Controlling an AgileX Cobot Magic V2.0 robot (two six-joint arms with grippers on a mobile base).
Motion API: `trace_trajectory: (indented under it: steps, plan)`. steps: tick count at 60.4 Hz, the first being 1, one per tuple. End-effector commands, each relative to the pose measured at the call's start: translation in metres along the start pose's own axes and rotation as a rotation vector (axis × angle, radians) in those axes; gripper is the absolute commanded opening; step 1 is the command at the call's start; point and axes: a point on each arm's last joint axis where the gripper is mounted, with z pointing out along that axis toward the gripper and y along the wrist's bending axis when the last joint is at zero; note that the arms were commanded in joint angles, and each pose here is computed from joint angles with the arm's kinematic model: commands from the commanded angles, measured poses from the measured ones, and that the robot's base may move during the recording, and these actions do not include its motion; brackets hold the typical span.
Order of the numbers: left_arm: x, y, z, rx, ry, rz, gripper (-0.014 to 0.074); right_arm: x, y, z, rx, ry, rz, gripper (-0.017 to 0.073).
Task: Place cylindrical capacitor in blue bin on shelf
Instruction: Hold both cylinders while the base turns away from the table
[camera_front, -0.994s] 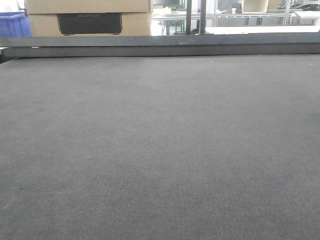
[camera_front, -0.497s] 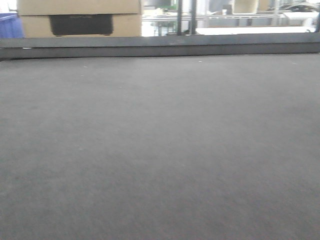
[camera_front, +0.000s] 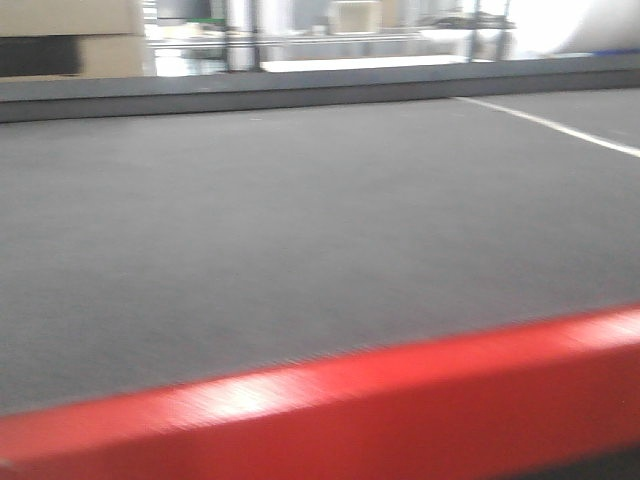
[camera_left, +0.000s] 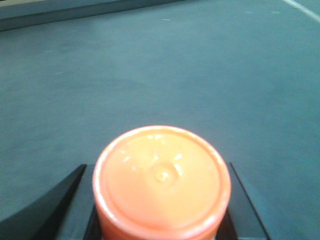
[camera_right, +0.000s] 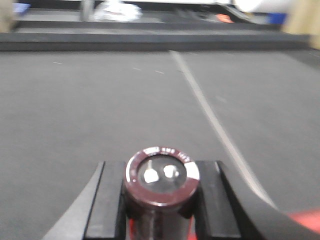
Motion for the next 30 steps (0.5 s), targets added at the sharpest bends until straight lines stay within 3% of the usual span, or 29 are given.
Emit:
trace_trajectory:
  steps: [1, 30]
  plan:
    - [-0.0025, -0.001, -0.0032, 0.011, -0.036, -0.002, -0.0111, -0.0038, -0.0005, -0.0022, 0.009, -0.032, -0.01, -0.0162]
    - [-0.0025, -0.0009, -0.0032, 0.009, -0.037, -0.001, -0.0111, -0.0038, -0.0005, -0.0022, 0.009, -0.032, -0.01, -0.0162]
